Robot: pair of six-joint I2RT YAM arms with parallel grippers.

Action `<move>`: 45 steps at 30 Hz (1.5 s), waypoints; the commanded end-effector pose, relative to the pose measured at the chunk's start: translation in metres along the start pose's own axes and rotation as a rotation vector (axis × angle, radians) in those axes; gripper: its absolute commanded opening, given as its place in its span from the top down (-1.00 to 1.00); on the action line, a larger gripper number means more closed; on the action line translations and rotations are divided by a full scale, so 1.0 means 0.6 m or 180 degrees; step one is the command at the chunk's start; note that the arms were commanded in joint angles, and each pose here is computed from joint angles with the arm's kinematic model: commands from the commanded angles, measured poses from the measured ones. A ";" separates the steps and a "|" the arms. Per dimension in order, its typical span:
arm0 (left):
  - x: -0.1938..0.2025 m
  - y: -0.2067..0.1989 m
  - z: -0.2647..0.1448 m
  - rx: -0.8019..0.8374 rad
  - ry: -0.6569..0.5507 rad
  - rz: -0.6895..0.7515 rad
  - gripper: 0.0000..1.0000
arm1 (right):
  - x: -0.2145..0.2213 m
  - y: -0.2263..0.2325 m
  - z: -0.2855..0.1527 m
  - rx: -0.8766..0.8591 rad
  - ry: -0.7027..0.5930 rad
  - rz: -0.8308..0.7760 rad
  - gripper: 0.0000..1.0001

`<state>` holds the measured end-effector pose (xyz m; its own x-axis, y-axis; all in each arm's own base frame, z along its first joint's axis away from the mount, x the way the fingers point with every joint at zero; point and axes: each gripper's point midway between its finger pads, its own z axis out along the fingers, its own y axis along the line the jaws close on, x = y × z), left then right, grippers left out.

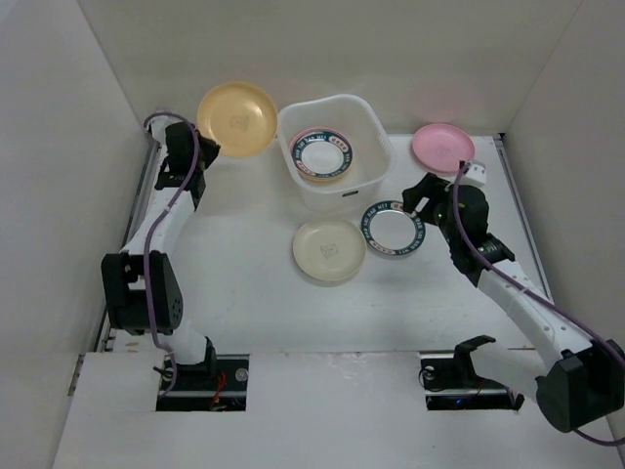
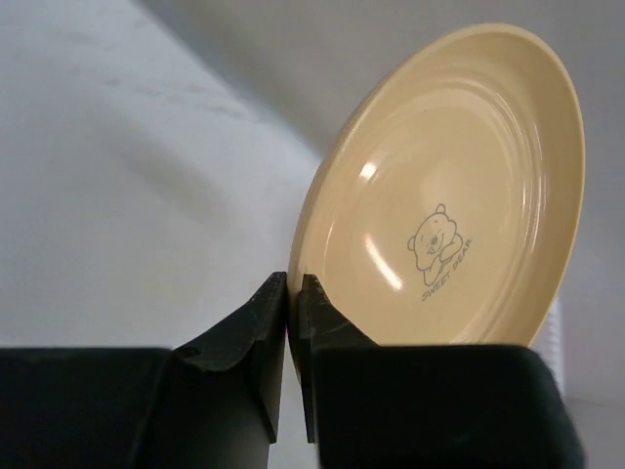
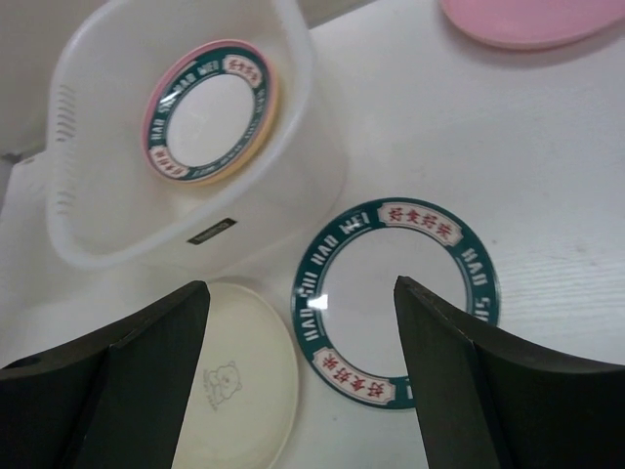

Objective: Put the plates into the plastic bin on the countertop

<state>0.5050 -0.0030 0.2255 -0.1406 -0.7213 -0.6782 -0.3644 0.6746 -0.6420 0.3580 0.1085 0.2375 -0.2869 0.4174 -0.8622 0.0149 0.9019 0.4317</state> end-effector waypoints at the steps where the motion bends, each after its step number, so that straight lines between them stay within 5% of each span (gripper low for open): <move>1: -0.061 -0.153 -0.074 0.0677 -0.0260 0.0276 0.88 | -0.020 -0.032 -0.004 0.0140 -0.0209 0.0225 -0.64; 8: 0.002 -0.311 -0.106 0.1239 0.0041 0.0820 0.86 | -0.020 -0.063 -0.018 0.0259 -0.0322 0.0393 -0.64; 15: 0.118 -0.376 -0.059 0.1409 0.0395 0.1364 0.85 | -0.021 -0.118 -0.021 0.0537 -0.0466 0.0641 -0.64; 31: 0.274 -0.361 0.042 0.1255 0.0814 0.2168 0.68 | -0.020 -0.180 0.005 0.0788 -0.0544 0.0808 -0.64; 36: 0.281 -0.352 0.047 0.1242 0.0799 0.2295 0.19 | -0.038 -0.226 0.030 0.0977 -0.0586 0.0917 -0.64; 43: 0.236 -0.383 -0.013 0.1372 0.0498 0.2447 -1.00 | -0.062 -0.293 0.107 0.0998 -0.0486 0.1310 -0.61; 45: 0.215 -0.396 -0.048 0.1428 0.0388 0.2435 -1.00 | -0.064 -0.307 0.140 0.0960 -0.0410 0.1426 -0.60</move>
<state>0.5679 -0.2599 0.2007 -0.4882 -0.0103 -0.8727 0.2223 0.9655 -0.1357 0.4069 -0.0628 0.1321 -0.1360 0.7229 -0.6775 0.5055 0.6388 0.5801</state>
